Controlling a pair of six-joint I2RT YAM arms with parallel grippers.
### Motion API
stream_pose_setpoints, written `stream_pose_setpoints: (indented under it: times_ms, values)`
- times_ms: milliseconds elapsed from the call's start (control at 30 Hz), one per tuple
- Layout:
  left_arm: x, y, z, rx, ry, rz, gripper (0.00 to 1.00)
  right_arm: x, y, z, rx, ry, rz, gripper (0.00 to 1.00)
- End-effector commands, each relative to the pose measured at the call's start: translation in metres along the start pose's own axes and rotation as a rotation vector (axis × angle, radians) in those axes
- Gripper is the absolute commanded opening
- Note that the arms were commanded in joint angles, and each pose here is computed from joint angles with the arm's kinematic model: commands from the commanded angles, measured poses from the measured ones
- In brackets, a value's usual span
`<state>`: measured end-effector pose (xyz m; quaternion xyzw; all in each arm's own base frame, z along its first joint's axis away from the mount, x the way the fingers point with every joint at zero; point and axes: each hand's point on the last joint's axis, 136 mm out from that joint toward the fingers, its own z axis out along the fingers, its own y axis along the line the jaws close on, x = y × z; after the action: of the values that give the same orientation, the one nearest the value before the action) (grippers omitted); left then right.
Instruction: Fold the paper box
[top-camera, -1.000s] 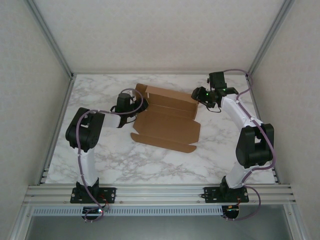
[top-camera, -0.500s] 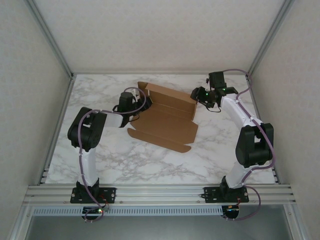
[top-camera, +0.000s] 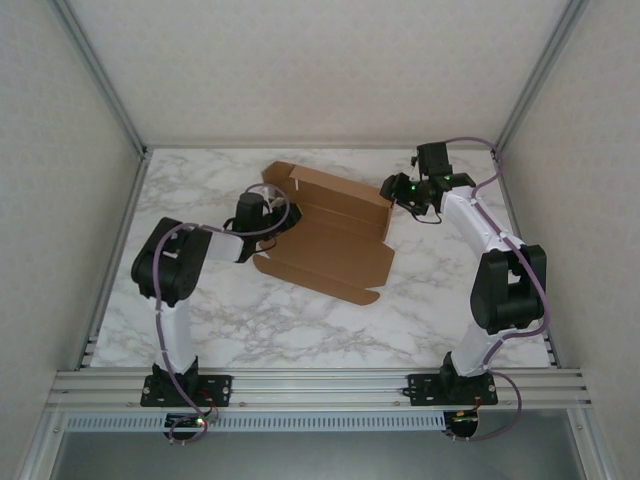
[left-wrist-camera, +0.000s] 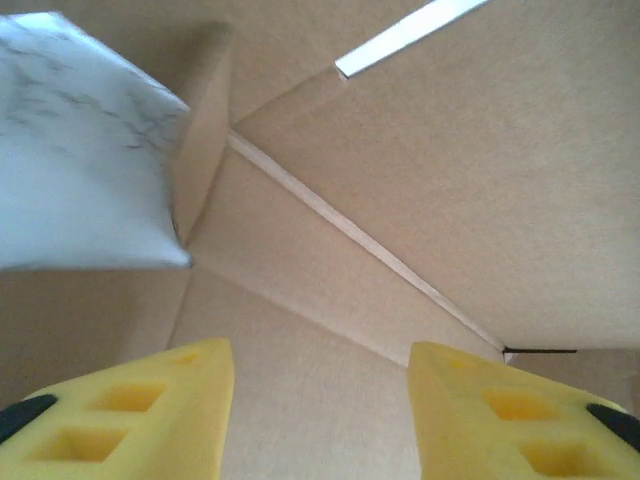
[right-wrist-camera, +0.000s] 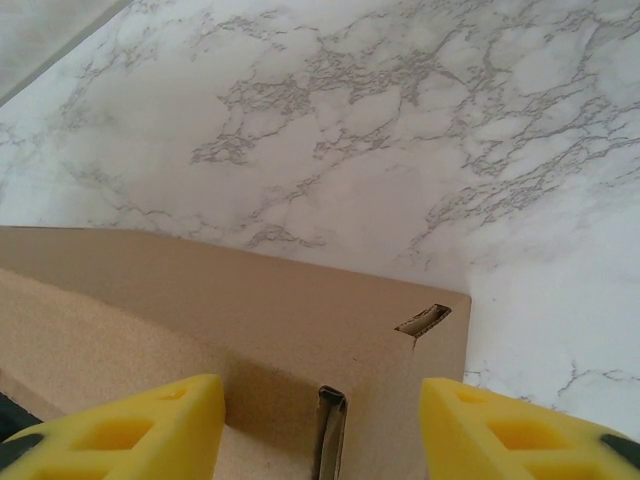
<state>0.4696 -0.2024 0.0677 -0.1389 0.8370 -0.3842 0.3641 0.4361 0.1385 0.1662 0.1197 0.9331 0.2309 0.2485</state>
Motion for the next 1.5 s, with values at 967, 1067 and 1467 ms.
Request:
stream_pose_setpoints:
  times_ms: [967, 1067, 1467]
  values:
    - [-0.081, -0.023, -0.005, 0.061, -0.236, -0.101, 0.03, 0.004, 0.000, -0.003, 0.027, 0.028, -0.025, 0.52]
    - [-0.090, -0.012, 0.001, 0.035, -0.241, -0.104, 0.07, 0.003, 0.000, -0.003, 0.025, 0.028, -0.026, 0.51]
    - [-0.079, 0.026, 0.034, -0.050, -0.184, -0.122, 0.36, 0.004, 0.004, -0.003, 0.018, 0.034, -0.033, 0.51]
